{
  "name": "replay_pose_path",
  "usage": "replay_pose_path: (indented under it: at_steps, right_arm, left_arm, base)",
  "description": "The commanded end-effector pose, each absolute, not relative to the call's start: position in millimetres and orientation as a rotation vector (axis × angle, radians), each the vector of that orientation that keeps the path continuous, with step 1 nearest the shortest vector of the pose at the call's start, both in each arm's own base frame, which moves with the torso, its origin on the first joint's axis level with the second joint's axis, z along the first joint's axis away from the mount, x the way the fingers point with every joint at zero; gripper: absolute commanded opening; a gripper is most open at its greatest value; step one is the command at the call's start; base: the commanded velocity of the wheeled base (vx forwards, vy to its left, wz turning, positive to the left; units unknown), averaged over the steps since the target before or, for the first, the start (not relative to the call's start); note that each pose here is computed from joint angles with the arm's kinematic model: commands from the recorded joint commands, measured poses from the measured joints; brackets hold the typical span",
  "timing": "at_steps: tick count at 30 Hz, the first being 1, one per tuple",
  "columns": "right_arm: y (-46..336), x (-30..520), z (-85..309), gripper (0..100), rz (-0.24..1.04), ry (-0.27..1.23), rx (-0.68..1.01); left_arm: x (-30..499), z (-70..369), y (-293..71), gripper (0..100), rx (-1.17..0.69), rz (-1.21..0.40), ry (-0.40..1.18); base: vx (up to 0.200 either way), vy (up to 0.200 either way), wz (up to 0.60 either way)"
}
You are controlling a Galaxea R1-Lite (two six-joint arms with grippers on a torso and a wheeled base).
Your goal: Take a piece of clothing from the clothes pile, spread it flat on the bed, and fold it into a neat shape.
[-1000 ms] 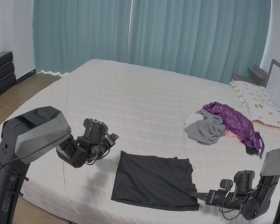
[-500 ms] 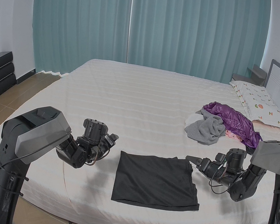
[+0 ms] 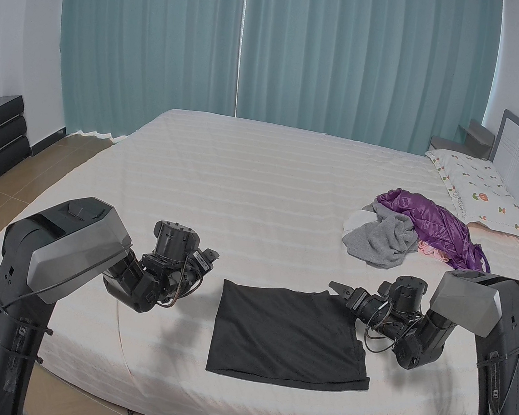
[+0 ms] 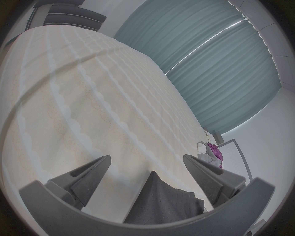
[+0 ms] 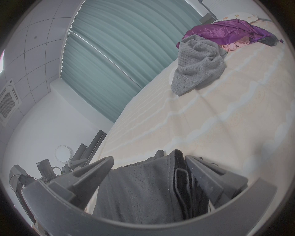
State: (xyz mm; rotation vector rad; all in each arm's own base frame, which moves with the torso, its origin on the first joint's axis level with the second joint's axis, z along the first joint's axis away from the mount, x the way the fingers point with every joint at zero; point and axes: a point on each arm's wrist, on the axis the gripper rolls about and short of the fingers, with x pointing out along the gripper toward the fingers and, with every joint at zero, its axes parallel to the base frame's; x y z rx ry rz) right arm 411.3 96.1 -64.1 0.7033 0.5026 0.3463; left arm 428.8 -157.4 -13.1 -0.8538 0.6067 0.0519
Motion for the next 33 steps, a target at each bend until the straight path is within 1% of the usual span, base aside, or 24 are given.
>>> replay_pose_path:
  at_steps: [1, 7, 12, 21, 33]
  right_arm:
    - [96.8, 411.6, -74.4, 0, 0.341, 0.518, 0.704]
    - [93.9, 413.8, -75.1, 0, 0.307, 0.499, 0.701]
    - [82.9, 415.5, -75.1, 0, 0.279, 0.491, 0.705]
    - [76.6, 421.0, -72.8, 0, 0.265, 0.477, 0.715]
    - [72.0, 426.3, -72.1, 0, 0.238, 0.498, 0.736]
  left_arm:
    - [428.7, -12.8, -157.5, 100, -0.854, 0.052, 0.606]
    - [428.8, -13.3, -157.5, 100, -0.854, 0.054, 0.605]
    - [427.5, -14.4, -159.9, 100, -0.847, 0.051, 0.609]
    - [425.1, -17.0, -161.1, 100, -0.816, 0.047, 0.618]
    - [422.2, -19.2, -161.5, 100, -0.794, 0.042, 0.629]
  base:
    - [0.000, 0.000, 0.00]
    - [0.000, 0.000, 0.00]
    - [0.000, 0.000, 0.00]
    - [0.000, 0.000, 0.00]
    - [0.000, 0.000, 0.00]
